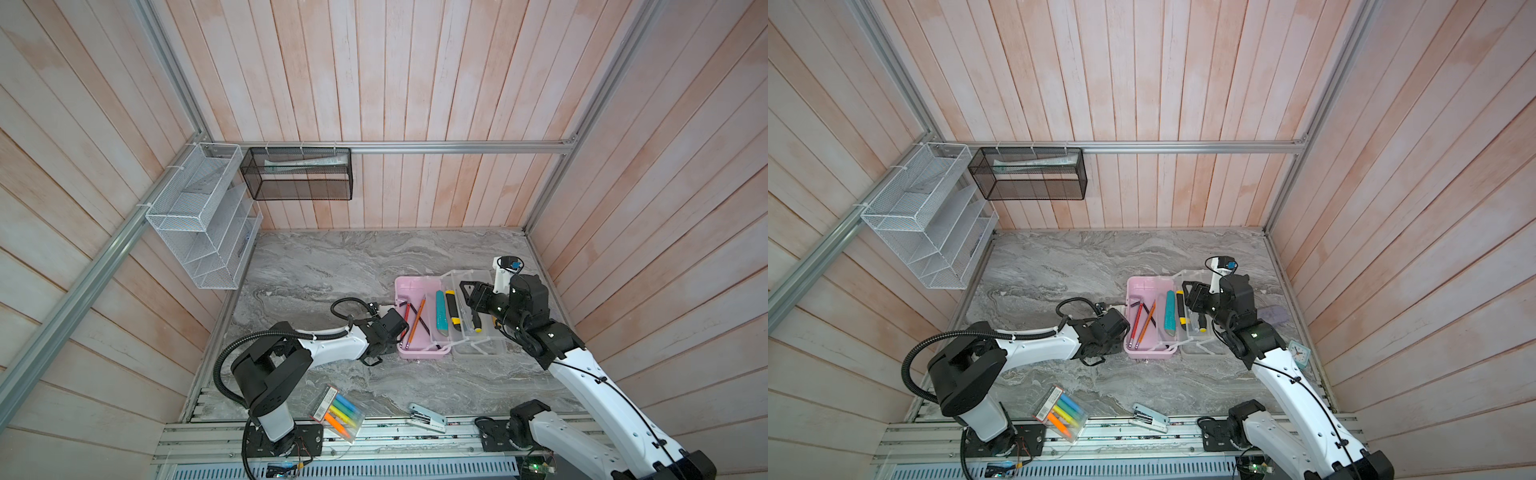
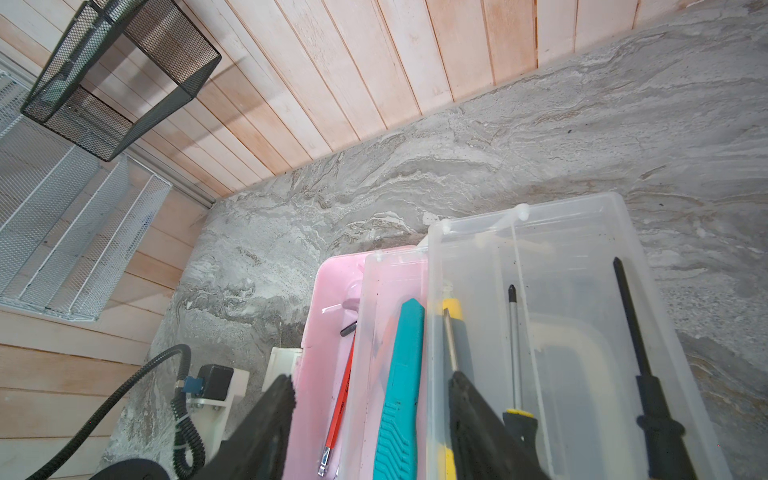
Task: Pack the tool kit
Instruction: 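Grasp the clear-handled screwdriver with the left gripper and lift it, then carry the clear-handled screwdriver into the clear box while the right gripper holds the lid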
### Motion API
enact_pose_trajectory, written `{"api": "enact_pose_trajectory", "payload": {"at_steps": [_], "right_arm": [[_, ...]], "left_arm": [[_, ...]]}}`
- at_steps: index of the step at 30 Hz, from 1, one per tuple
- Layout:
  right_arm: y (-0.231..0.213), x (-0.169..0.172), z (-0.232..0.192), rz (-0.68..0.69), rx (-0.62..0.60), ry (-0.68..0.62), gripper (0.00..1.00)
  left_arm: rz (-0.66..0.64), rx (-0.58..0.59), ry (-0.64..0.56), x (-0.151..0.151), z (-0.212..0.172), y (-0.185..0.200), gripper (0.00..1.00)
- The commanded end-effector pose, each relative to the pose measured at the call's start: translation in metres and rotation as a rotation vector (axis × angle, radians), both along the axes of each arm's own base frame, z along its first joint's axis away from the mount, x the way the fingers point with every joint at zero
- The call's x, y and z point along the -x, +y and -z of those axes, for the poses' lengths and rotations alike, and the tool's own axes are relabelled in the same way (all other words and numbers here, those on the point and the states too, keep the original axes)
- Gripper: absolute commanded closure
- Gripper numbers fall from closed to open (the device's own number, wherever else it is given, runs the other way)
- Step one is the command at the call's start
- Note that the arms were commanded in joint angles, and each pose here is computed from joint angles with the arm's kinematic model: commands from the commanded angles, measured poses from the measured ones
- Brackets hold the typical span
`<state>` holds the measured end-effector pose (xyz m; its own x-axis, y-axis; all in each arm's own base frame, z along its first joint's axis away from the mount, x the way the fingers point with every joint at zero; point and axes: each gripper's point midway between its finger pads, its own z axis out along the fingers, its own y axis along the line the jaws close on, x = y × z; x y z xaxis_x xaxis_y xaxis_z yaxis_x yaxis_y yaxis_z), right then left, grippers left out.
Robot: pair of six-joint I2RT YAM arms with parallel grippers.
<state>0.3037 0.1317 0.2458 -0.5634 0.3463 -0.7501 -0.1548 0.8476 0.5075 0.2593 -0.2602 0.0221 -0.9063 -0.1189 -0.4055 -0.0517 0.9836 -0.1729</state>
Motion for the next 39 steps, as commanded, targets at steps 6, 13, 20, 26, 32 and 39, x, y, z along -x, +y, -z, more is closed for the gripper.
{"api": "enact_pose_trajectory", "payload": {"at_steps": [6,13,20,26,32,39], "right_arm": [[-0.002,0.001,0.0,0.013,-0.006,-0.016,0.41],[0.0,0.001,0.002,0.004,-0.011,-0.014,0.41],[0.005,-0.004,0.001,-0.013,-0.017,-0.013,0.42],[0.01,-0.006,-0.006,-0.028,-0.041,-0.021,0.42],[0.005,-0.001,-0.025,-0.01,-0.054,-0.058,0.42],[-0.029,-0.004,-0.039,0.105,-0.033,-0.084,0.42]], "left_arm": [[-0.011,-0.064,0.028,0.0,0.018,0.012,0.74],[-0.021,-0.081,0.055,0.007,0.028,0.022,0.92],[-0.054,-0.071,0.042,0.012,0.015,0.04,1.0],[-0.058,-0.045,-0.022,0.013,-0.027,0.05,1.0],[-0.042,0.057,-0.108,0.011,-0.093,0.044,1.0],[0.047,0.305,-0.344,-0.016,-0.2,-0.008,1.0]]}}
